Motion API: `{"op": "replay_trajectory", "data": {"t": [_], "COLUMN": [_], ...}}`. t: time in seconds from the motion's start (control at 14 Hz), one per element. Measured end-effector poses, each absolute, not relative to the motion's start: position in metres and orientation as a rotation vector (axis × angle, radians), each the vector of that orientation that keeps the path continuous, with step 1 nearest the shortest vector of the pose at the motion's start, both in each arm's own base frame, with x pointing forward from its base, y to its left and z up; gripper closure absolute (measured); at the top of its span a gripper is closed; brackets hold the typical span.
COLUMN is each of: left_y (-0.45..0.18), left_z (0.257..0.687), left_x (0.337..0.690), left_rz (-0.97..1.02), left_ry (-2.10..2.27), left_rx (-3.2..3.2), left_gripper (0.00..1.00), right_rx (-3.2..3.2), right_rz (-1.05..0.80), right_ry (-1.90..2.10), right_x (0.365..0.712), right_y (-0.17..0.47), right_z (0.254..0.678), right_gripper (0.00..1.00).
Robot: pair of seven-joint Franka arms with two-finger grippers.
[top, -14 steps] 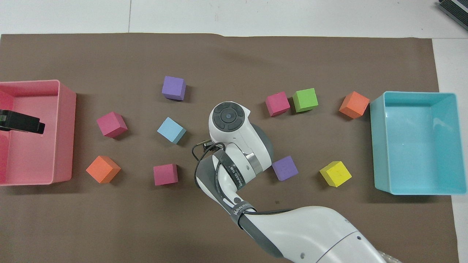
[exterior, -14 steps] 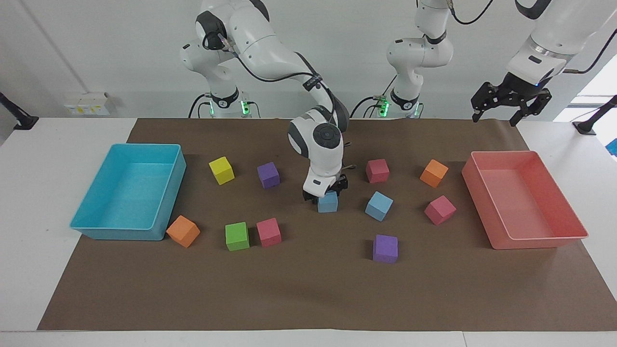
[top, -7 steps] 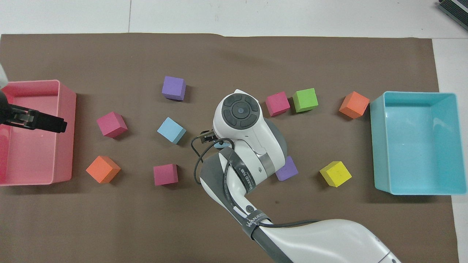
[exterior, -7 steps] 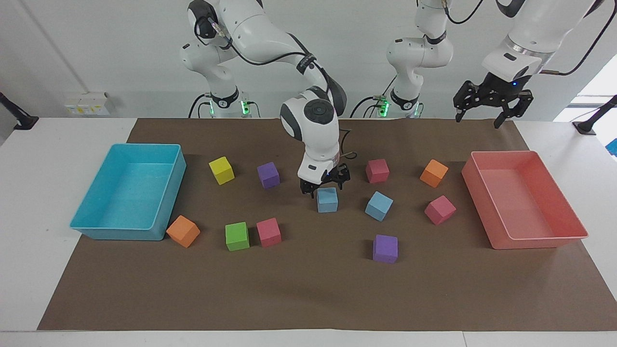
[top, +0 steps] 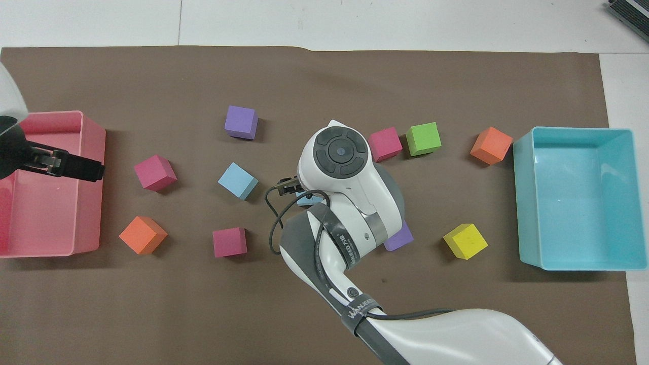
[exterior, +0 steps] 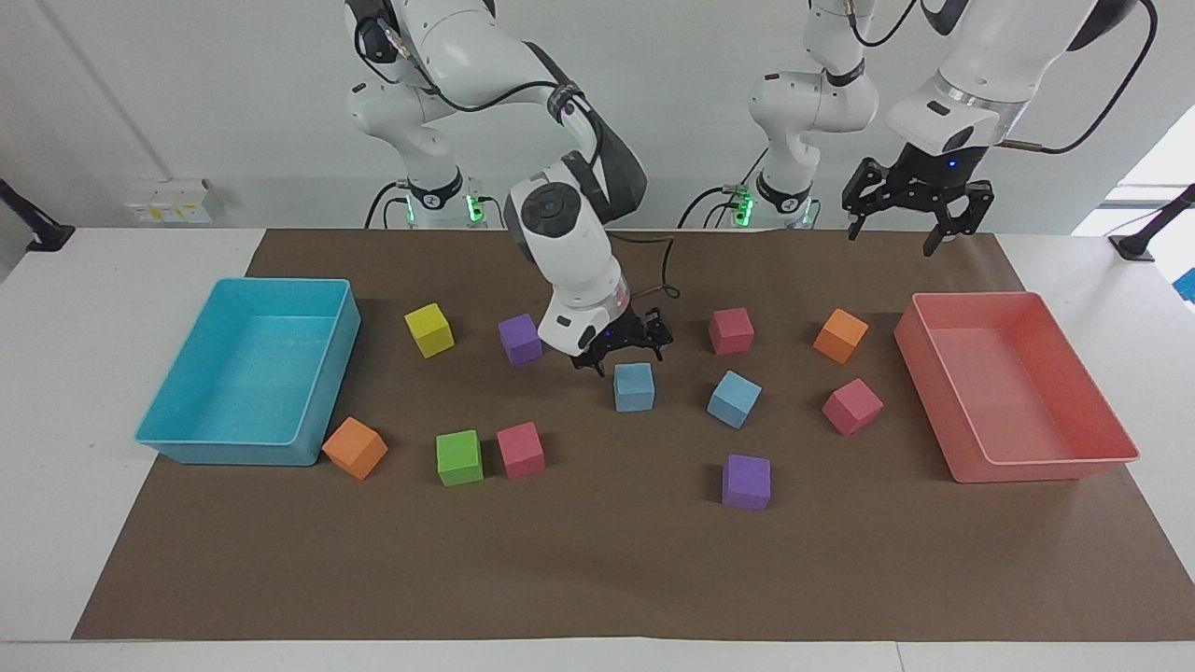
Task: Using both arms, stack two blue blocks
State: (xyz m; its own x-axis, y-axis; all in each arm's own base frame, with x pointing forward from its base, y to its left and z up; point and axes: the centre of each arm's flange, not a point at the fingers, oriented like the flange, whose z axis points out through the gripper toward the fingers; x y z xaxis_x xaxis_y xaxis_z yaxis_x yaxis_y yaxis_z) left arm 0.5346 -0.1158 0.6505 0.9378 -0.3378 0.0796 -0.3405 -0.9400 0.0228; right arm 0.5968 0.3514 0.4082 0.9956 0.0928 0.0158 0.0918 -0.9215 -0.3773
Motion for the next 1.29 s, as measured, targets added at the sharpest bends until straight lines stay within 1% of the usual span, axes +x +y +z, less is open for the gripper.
{"op": "replay_trajectory", "data": {"t": [0.21,0.43,0.5,0.57,0.64,0.71,0.79,1.0,1.07,1.14,1.21,1.29], "left_y": [-0.127,-0.143,-0.146,-0.148,-0.151,-0.153,-0.154,-0.155,-0.155,-0.156,-0.159,-0.164], "left_z": [0.629,0.594,0.582,0.571,0.561,0.553,0.547,0.532,0.528,0.523,0.517,0.511], "left_x": [0.541,0.547,0.548,0.548,0.548,0.547,0.547,0.551,0.554,0.557,0.559,0.56], "left_rz": [0.14,0.157,0.155,0.149,0.146,0.141,0.131,0.131,0.141,0.136,0.13,0.13], "left_ry": [-0.558,-0.591,-0.597,-0.602,-0.609,-0.613,-0.615,-0.612,-0.61,-0.607,-0.605,-0.611], "left_rx": [3.05,3.041,3.04,3.039,3.038,3.037,3.038,3.038,3.038,3.039,3.039,3.037], "left_gripper": [0.0,0.0,0.0,0.0,0.0,0.0,0.0,0.0,0.0,0.0,0.0,0.0], "right_rx": [-2.627,-2.47,-2.452,-2.443,-2.433,-2.415,-2.401,-2.38,-2.361,-2.35,-2.343,-2.343], "right_rz": [0.029,0.088,0.091,0.092,0.097,0.105,0.117,0.138,0.13,0.125,0.118,0.101], "right_ry": [-0.095,-0.053,-0.054,-0.061,-0.065,-0.055,-0.039,-0.01,-0.026,-0.05,-0.075,-0.088], "right_x": [0.611,0.621,0.622,0.621,0.62,0.619,0.616,0.602,0.597,0.592,0.588,0.585], "right_y": [0.325,0.295,0.289,0.286,0.282,0.277,0.273,0.264,0.263,0.261,0.259,0.256], "right_z": [0.405,0.4,0.397,0.394,0.389,0.383,0.378,0.366,0.364,0.361,0.355,0.345], "right_gripper": [0.0,0.0,0.04,0.04,0.11,0.22,0.37,0.72,0.81,0.94,0.99,0.99]}}
